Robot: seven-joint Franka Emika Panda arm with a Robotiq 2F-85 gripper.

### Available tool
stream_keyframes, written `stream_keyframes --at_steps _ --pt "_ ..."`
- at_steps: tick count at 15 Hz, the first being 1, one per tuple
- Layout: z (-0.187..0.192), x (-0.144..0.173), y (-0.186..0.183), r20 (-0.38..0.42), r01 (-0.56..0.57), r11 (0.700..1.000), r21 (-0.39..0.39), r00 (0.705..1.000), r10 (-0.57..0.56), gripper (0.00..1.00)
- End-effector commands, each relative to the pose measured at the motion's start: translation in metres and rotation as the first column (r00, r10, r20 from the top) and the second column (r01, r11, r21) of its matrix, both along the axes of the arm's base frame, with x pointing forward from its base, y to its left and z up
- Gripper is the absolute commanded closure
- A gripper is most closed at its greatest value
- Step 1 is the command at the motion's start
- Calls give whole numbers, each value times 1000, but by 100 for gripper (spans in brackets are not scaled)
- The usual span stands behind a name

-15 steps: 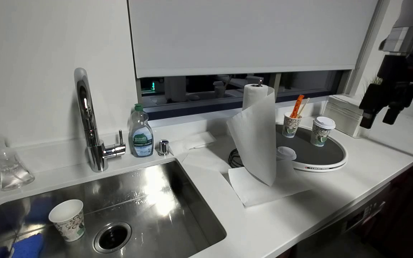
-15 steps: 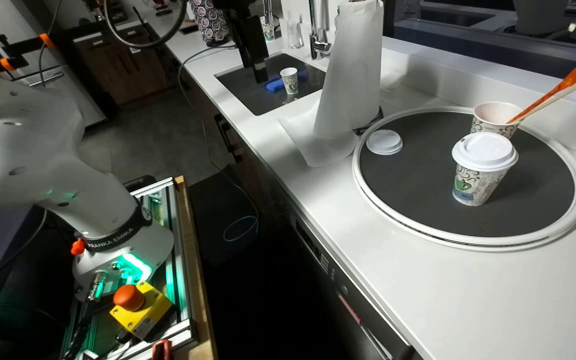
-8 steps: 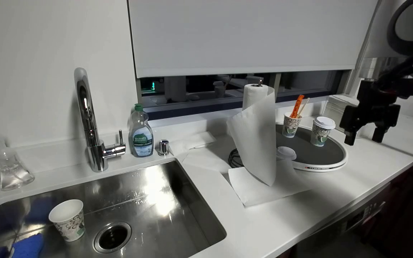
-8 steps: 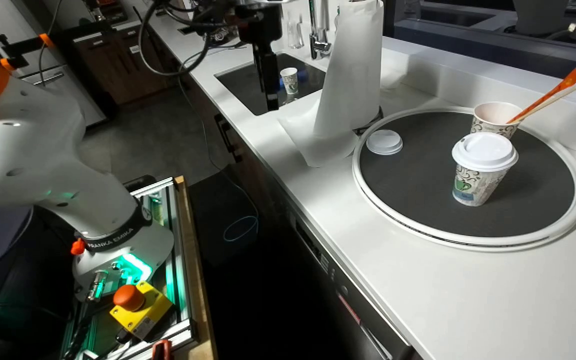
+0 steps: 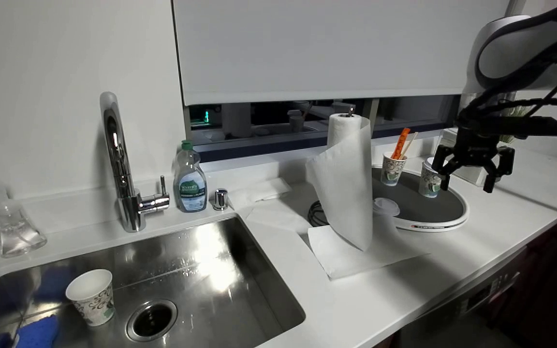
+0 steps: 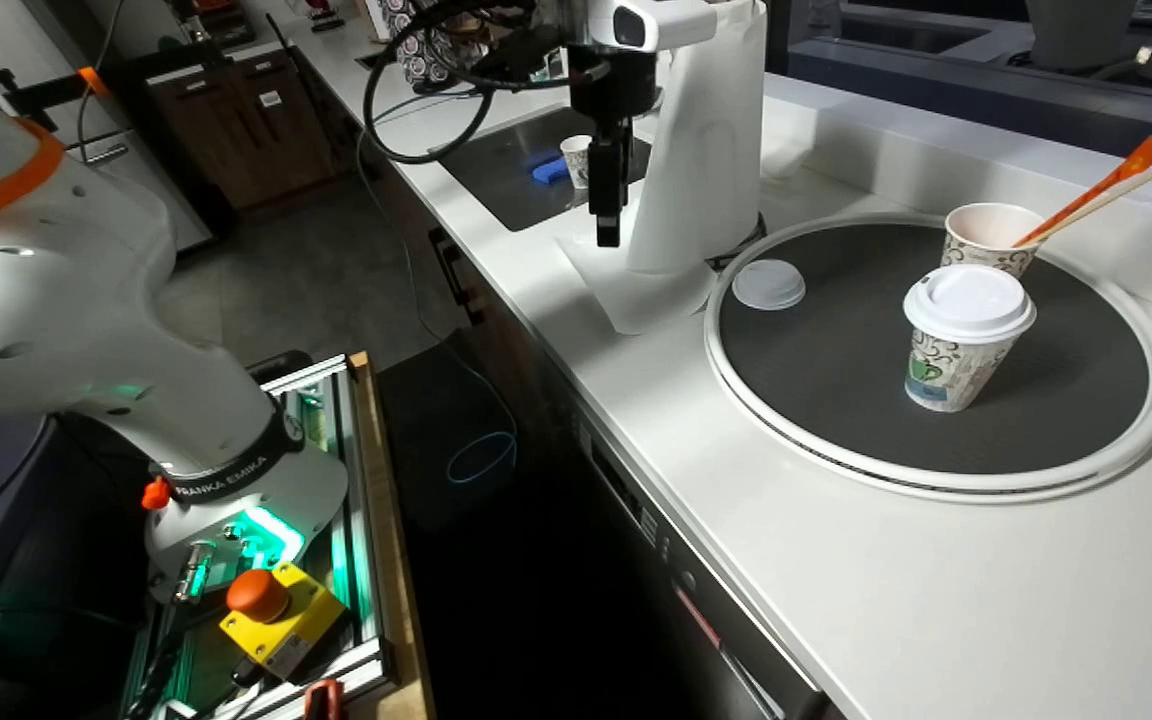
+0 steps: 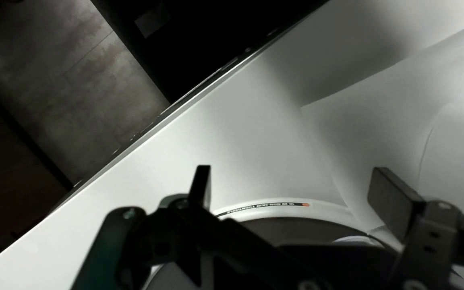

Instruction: Pick up the lid white and place it on the cup without a lid

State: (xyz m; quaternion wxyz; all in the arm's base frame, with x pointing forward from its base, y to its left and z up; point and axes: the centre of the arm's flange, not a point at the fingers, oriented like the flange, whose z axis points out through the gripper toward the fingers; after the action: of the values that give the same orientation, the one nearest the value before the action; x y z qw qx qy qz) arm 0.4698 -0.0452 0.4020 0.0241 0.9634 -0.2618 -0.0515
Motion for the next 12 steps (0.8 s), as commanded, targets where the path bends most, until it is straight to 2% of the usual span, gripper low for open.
stream_keyframes --at_steps 1,2,7,12 --pt "-1 3 -1 -2 8 1000 0 1000 -8 0" --pt "-2 4 -1 -4 13 1000 0 1000 -13 0" --pt "-18 61 -12 55 115 992 -45 992 -112 0" --pt "-50 88 -45 14 207 974 -93 978 -206 0"
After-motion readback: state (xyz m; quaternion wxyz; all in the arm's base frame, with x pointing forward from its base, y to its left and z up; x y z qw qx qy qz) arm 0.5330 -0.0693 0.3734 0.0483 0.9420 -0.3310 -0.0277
